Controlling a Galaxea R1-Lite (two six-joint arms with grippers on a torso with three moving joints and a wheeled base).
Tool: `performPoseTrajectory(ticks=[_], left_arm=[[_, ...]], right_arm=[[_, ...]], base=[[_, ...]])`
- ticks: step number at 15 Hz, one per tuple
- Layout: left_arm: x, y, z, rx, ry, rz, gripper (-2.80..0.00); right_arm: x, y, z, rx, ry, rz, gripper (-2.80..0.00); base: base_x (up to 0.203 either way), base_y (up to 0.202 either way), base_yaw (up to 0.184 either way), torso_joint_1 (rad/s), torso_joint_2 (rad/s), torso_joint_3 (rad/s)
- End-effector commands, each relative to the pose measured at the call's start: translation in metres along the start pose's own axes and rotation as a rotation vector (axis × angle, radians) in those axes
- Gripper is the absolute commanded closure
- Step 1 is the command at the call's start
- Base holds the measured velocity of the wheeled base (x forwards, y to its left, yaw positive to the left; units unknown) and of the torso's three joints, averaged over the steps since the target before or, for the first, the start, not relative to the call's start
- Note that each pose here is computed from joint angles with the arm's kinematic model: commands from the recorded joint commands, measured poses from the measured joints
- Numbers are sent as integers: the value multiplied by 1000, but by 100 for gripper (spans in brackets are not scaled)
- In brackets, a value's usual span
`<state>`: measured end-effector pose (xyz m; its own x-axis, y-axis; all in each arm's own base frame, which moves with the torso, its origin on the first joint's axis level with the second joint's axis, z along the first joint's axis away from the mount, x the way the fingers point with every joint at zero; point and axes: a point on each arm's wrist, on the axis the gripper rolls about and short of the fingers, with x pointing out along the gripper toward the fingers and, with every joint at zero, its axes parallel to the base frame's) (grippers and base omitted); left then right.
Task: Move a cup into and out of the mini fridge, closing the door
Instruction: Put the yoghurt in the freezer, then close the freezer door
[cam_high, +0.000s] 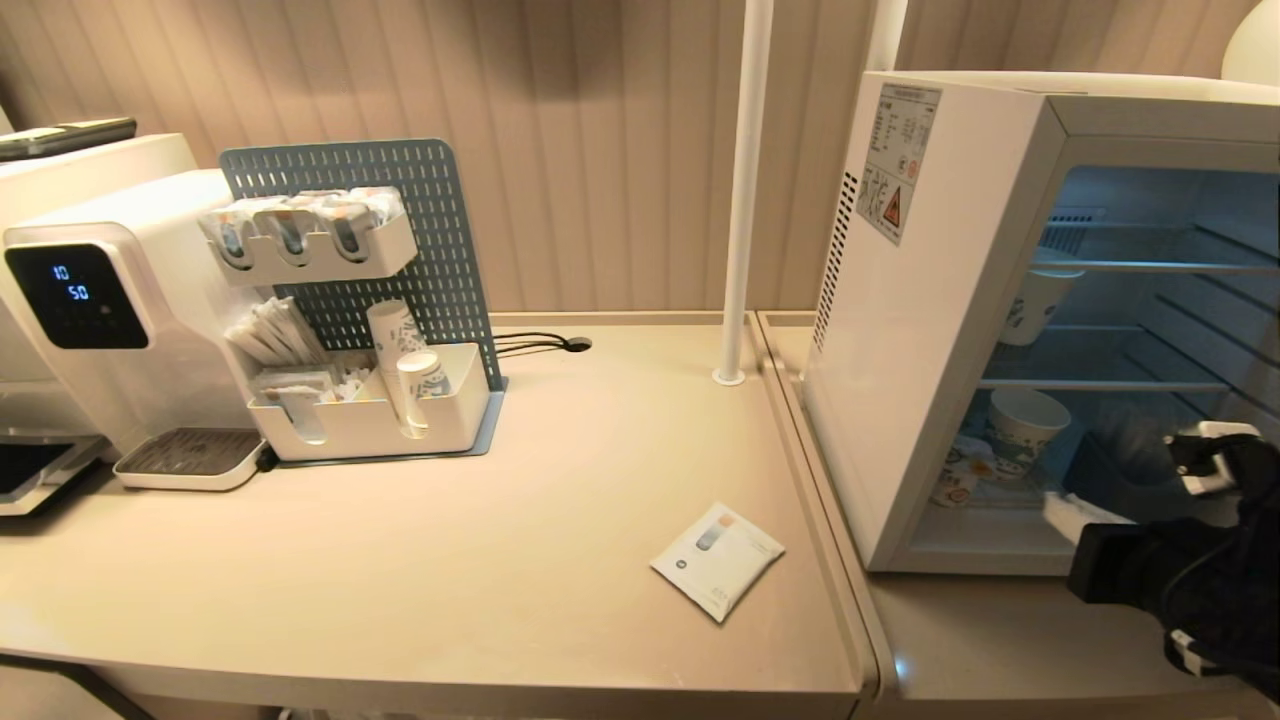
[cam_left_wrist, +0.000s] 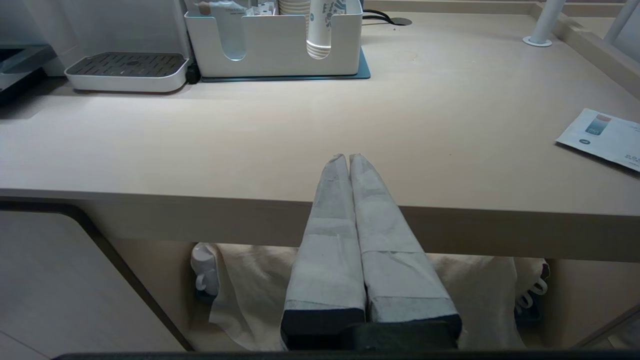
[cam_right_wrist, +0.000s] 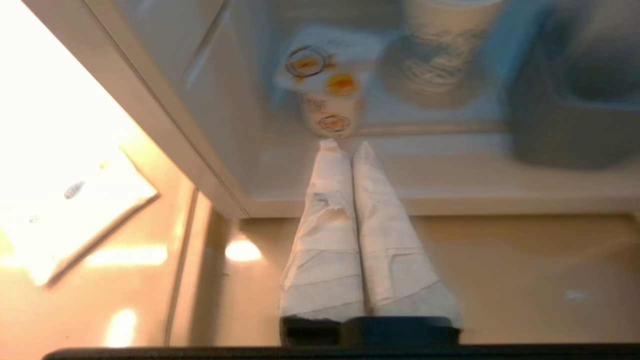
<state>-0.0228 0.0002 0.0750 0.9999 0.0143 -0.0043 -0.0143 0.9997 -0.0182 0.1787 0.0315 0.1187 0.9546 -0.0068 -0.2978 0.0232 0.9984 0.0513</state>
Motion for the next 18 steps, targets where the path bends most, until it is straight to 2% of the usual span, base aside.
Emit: performPoseTrajectory(ticks=[1, 4, 5, 7, 10, 11, 12, 18], left_arm=[[0, 0, 0, 0, 2, 1, 0], [0, 0, 0, -2, 2, 1, 0], [0, 0, 0, 0, 2, 1, 0], [0, 0, 0, -2, 0, 1, 0], [0, 0, 0, -2, 0, 1, 0], [0, 0, 0, -2, 2, 1, 0], [0, 0, 0, -2, 0, 1, 0], [0, 0, 0, 0, 2, 1, 0]], right_arm=[[-33, -1, 14, 14, -110, -34, 0], [-73, -5, 19, -2, -114, -176, 0], [-86, -9, 20, -11, -105, -258, 0], [-106, -20, 18, -29, -98, -506, 0], [-121, -40, 18, 10, -114, -761, 0], [-132, -46, 17, 32, -146, -832, 0], [-146, -48, 12, 53, -194, -859, 0], [-200, -53, -44, 113, -440, -861, 0]], base=[[0, 0, 0, 0, 0, 0], [0, 0, 0, 0, 0, 0], [0, 0, 0, 0, 0, 0], [0, 0, 0, 0, 0, 0], [0, 0, 0, 0, 0, 0], [0, 0, 0, 0, 0, 0], [0, 0, 0, 0, 0, 0], [0, 0, 0, 0, 0, 0]])
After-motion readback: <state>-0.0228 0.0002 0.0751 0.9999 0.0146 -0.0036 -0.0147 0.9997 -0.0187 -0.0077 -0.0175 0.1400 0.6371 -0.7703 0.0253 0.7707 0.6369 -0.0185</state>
